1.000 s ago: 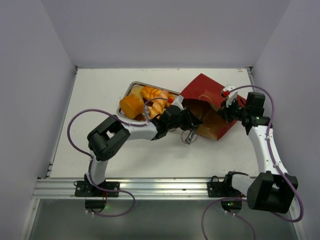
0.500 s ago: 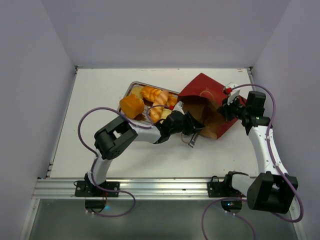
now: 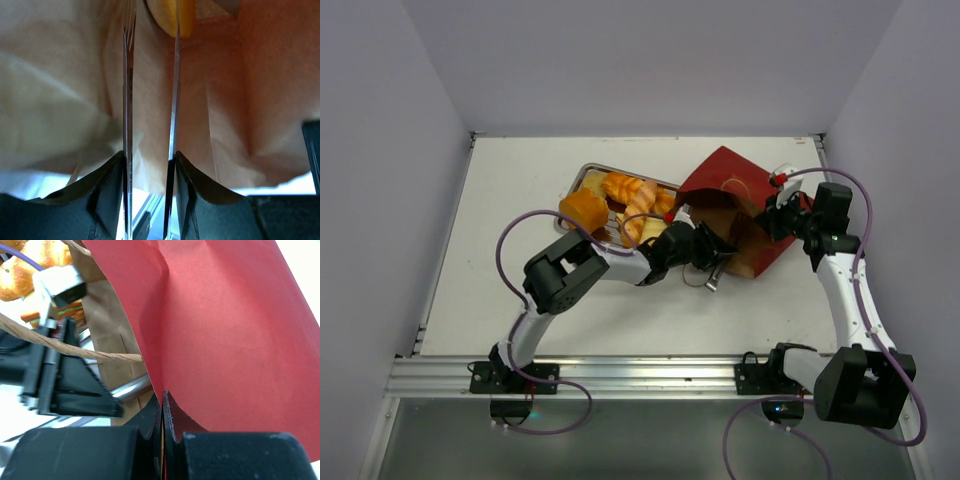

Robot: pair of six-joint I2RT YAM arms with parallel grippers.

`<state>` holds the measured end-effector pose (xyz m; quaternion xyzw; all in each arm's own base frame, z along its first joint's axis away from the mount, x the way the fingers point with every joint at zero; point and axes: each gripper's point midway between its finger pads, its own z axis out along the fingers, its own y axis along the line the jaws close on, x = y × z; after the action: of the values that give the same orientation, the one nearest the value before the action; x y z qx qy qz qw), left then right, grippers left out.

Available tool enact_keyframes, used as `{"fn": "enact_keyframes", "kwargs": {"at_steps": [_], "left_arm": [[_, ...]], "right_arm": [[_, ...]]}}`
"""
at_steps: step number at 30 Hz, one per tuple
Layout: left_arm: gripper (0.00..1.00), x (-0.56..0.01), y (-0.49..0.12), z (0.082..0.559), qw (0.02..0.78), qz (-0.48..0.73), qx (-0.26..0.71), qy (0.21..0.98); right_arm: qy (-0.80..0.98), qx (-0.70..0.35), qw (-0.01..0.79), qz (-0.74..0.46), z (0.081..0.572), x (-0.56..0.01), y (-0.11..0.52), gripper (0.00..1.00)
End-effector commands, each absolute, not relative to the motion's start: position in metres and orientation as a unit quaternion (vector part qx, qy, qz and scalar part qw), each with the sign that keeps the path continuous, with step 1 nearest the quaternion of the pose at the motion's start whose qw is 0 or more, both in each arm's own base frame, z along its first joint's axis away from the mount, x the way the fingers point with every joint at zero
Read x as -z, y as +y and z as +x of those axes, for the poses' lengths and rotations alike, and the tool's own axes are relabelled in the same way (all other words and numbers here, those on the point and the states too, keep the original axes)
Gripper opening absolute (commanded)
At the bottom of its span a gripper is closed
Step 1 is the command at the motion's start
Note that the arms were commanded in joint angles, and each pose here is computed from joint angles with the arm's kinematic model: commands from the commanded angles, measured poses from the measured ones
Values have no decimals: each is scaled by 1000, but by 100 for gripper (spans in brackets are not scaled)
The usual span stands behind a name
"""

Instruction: Take the fake bread out of the paper bag

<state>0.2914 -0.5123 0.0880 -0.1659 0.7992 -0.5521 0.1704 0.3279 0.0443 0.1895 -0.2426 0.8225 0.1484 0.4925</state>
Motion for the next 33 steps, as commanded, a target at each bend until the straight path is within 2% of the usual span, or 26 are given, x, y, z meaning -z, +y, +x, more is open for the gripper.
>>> {"fn": "enact_keyframes", "kwargs": {"at_steps": [1,17,33], "left_arm": [[45,-121,-536,303,171,-167,594,768],[50,-92,-541,319,140,-195,554,797],[52,-85,-553,336,120,-205,555,797]], "right_arm": [[810,-149,513,-242,330,-202,47,0],[807,-160,513,-245,329,-201,53,1],[805,-176,507,-252,326,-197,61,1]]}}
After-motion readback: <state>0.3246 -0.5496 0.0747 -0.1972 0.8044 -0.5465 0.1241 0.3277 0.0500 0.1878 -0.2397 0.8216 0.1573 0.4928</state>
